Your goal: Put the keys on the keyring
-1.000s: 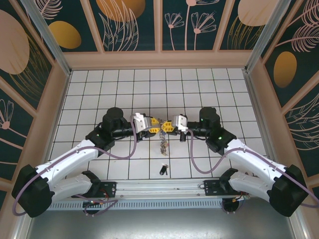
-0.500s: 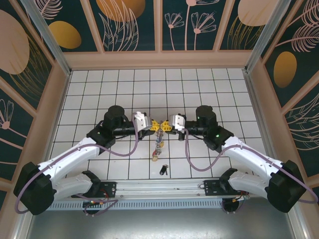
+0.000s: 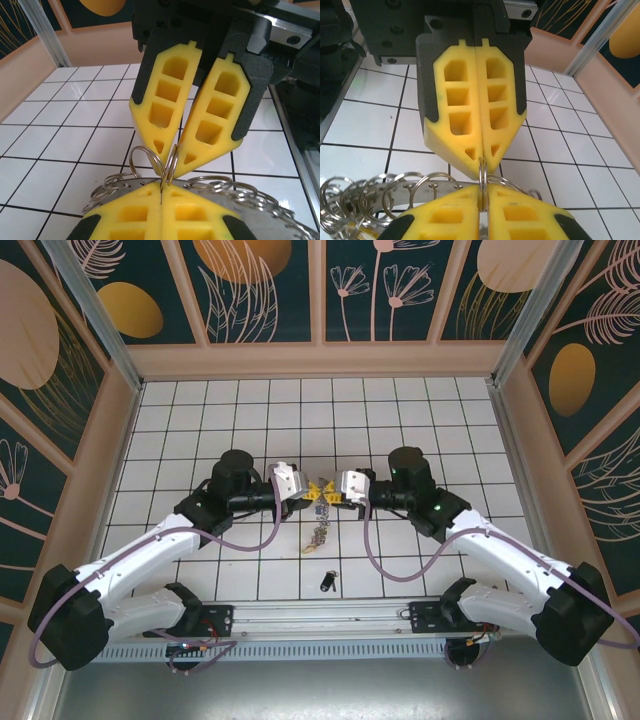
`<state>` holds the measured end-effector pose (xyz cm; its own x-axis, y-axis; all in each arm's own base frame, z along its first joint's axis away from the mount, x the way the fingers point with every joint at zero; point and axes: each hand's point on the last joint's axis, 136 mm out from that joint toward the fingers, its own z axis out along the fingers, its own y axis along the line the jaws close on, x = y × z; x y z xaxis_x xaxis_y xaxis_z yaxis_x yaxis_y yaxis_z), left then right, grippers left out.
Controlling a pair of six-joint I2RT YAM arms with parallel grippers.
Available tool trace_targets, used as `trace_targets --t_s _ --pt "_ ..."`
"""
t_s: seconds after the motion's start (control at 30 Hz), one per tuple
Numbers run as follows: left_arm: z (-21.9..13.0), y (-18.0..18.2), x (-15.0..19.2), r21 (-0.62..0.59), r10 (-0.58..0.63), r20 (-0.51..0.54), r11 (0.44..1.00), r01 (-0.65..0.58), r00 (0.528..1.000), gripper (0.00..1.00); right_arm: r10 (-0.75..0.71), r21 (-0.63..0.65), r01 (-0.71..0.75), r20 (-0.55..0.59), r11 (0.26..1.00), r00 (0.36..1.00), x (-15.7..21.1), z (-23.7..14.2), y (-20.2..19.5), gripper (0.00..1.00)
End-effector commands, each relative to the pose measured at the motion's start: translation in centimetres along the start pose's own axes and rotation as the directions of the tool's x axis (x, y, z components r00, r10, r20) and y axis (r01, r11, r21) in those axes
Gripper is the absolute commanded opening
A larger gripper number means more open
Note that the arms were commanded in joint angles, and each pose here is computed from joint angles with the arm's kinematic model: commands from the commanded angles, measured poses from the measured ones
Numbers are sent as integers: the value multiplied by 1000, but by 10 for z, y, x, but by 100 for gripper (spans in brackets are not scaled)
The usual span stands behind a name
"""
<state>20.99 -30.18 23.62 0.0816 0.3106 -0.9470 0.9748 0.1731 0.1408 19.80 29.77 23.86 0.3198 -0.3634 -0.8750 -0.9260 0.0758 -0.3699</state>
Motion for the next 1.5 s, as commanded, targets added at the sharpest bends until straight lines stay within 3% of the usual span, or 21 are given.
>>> trace_targets --t_s 0.0,0.43,0.73,0.8,0.83,0.87,1.0,1.03,1.07,1.1,1.47 --pt "-1 1 -11 -3 38 13 999 -38 999 0 -16 -13 16 0 1000 1000 -7 -5 -4 13" --pt "2 -2 -8 26 9 5 1000 -10 1000 0 19 -82 -16 32 997 999 -10 -1 3 13" --pt "3 -5 -8 44 -4 17 999 4 1000 0 45 -102 -46 -11 994 999 5 4 8 15" --pt "3 -6 -8 45 -2 18 999 1 1000 0 48 -102 -50 -20 994 999 8 5 9 11" --pt "3 -5 -8 43 -3 17 999 2 1000 0 49 -99 -50 -20 994 999 9 6 8 2" --pt "3 -6 -8 46 1 18 999 -2 1000 0 50 -99 -52 -18 994 999 9 6 8 0" --pt "0 -10 -7 57 22 28 998 -23 999 0 47 -87 -45 24 995 999 0 4 6 0" --pt "-1 -13 -9 69 21 40 997 -24 999 5 45 -82 -42 37 996 998 -3 3 6 0" --pt "-2 -17 -10 84 18 47 996 -22 999 20 42 -74 -39 51 996 998 -6 1 5 0" --pt "-3 -20 -9 95 16 49 995 -21 999 29 39 -69 -35 65 997 997 -9 0 5 0" --pt "1 -16 8 77 19 -21 997 -18 1000 32 18 -94 -6 130 996 991 -27 -7 9 0"
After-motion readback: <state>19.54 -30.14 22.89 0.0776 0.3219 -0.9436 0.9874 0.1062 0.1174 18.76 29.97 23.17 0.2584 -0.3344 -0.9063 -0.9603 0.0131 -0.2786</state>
